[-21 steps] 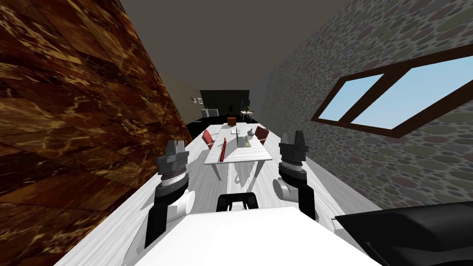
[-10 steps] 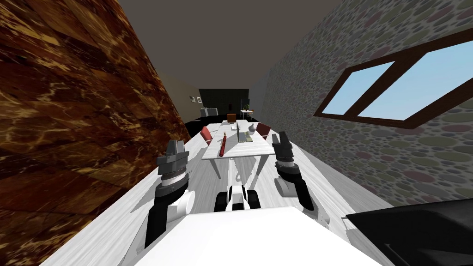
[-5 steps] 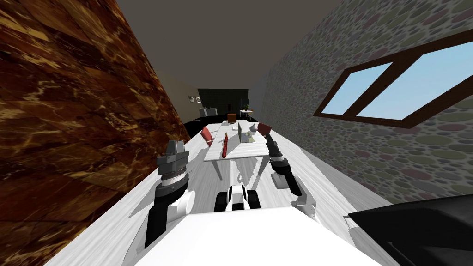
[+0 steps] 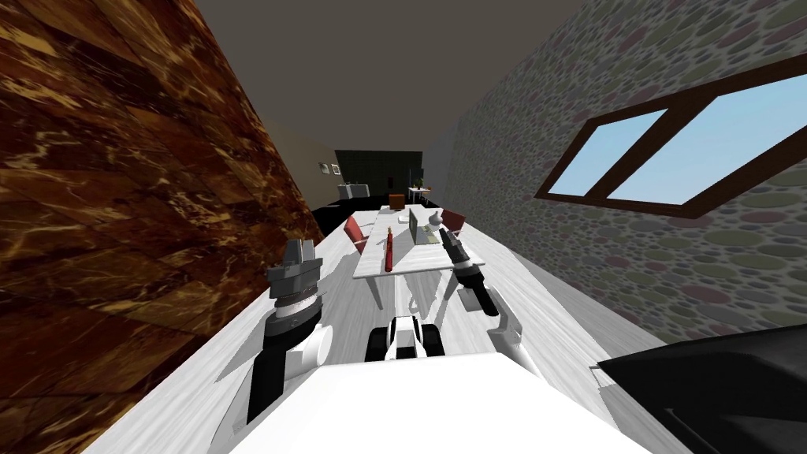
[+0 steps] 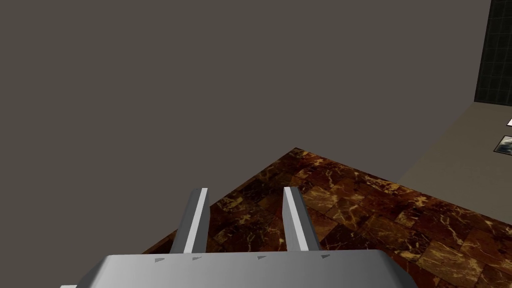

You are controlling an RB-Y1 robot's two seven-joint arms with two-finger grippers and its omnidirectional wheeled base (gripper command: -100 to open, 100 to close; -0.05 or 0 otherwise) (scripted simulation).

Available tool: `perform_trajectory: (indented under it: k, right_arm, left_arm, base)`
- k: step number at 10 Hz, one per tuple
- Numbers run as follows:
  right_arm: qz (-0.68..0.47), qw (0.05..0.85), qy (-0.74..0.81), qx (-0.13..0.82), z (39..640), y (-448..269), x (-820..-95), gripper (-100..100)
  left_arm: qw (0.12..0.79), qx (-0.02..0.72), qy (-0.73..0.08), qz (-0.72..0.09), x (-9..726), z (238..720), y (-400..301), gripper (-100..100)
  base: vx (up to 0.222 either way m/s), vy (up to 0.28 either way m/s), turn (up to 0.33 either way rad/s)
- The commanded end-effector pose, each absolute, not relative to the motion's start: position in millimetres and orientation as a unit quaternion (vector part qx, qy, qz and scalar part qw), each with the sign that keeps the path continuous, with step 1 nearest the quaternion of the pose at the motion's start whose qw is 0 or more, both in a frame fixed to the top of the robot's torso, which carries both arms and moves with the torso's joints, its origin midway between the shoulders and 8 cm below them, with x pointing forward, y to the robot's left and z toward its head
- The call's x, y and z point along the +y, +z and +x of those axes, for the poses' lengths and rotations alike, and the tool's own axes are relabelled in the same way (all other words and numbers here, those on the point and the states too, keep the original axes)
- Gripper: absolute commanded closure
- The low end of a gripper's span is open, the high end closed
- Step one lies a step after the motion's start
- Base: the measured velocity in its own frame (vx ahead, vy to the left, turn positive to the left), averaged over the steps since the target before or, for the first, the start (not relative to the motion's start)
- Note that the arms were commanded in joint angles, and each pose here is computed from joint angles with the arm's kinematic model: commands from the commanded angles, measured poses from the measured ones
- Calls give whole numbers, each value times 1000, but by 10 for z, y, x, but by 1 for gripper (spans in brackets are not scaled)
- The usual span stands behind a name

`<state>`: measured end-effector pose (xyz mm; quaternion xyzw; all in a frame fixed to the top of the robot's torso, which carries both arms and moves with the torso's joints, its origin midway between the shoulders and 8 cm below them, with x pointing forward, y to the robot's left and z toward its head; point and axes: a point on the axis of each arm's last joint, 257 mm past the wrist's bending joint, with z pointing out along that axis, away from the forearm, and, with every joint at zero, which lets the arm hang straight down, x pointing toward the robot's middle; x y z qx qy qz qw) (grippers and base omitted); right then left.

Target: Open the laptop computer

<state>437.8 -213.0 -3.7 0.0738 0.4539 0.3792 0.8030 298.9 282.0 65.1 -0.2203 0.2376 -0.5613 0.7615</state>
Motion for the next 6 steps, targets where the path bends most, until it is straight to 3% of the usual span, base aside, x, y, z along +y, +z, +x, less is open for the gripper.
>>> perform_trajectory:
  k: [1, 6]
  right_arm:
    - [48, 809, 330, 484, 4642, -203, -2052, -100]
    - [9, 811, 255, 527, 5008, -472, -2005, -100]
  left_arm:
    - [762, 238, -561, -220, 2821, 2989, 651, 0]
    - [762, 238, -561, -220, 2821, 2989, 651, 0]
  base:
    - [16, 83, -41]
    - [37, 96, -29]
